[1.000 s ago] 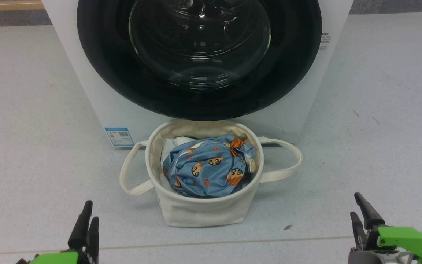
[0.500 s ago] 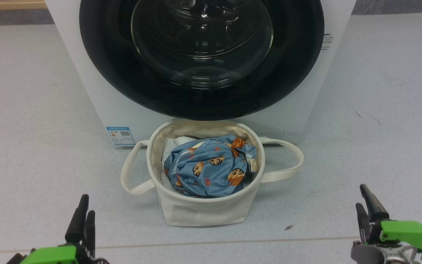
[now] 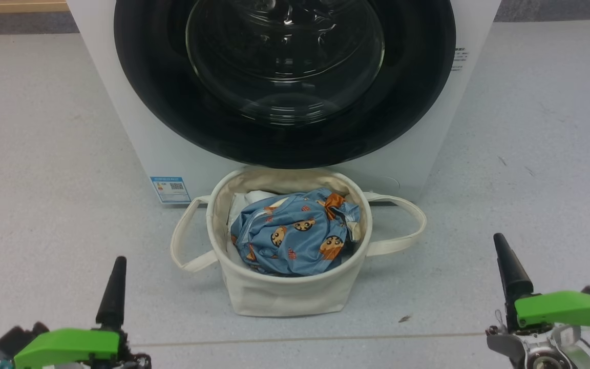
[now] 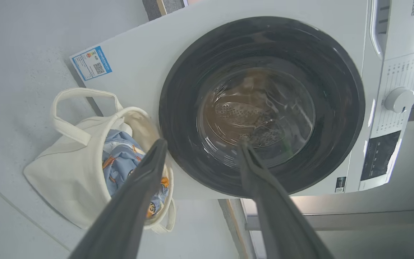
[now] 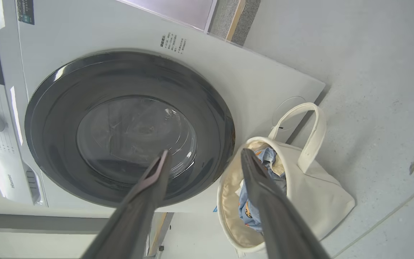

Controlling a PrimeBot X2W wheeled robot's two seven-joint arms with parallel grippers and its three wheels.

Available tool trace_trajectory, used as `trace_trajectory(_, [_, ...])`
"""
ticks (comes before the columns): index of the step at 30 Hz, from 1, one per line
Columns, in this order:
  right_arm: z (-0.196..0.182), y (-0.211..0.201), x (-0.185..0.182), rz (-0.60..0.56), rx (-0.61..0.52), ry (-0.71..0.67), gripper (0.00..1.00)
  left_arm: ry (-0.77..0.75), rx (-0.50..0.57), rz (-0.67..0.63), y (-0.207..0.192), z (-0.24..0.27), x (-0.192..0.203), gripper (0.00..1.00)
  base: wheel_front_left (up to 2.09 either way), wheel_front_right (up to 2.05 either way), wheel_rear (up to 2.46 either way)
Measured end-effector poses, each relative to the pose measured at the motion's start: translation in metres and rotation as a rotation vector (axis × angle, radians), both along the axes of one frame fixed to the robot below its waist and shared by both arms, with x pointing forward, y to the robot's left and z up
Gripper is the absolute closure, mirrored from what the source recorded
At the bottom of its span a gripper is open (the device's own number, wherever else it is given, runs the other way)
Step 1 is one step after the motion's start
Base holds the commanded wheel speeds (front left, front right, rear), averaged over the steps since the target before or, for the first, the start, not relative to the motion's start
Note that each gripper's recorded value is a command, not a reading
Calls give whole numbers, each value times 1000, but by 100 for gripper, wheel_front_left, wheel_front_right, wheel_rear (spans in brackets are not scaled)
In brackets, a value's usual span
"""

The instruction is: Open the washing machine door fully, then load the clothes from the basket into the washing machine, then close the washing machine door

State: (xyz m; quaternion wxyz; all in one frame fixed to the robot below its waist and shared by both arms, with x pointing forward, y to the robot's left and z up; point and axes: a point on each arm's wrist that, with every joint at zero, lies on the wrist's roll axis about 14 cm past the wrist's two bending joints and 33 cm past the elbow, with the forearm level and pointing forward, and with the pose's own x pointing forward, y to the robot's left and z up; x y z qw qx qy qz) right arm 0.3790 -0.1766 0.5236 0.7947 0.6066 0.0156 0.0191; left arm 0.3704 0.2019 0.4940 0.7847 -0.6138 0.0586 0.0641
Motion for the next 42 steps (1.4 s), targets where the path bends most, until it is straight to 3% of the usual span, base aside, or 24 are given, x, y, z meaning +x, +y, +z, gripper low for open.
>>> trace_trajectory(5, [6,3,3,27,-127,-39,0,3,194,-52,-2,2,2,0,0,0,0])
trace_trajectory(10, [2,3,3,38,-230,-43,0,7,307,-78,-5,3,3,0,0,0,0])
trace_trajectory(42, [24,28,13,122,-622,-193,0,-68,692,-73,9,21,7,0,0,0,0])
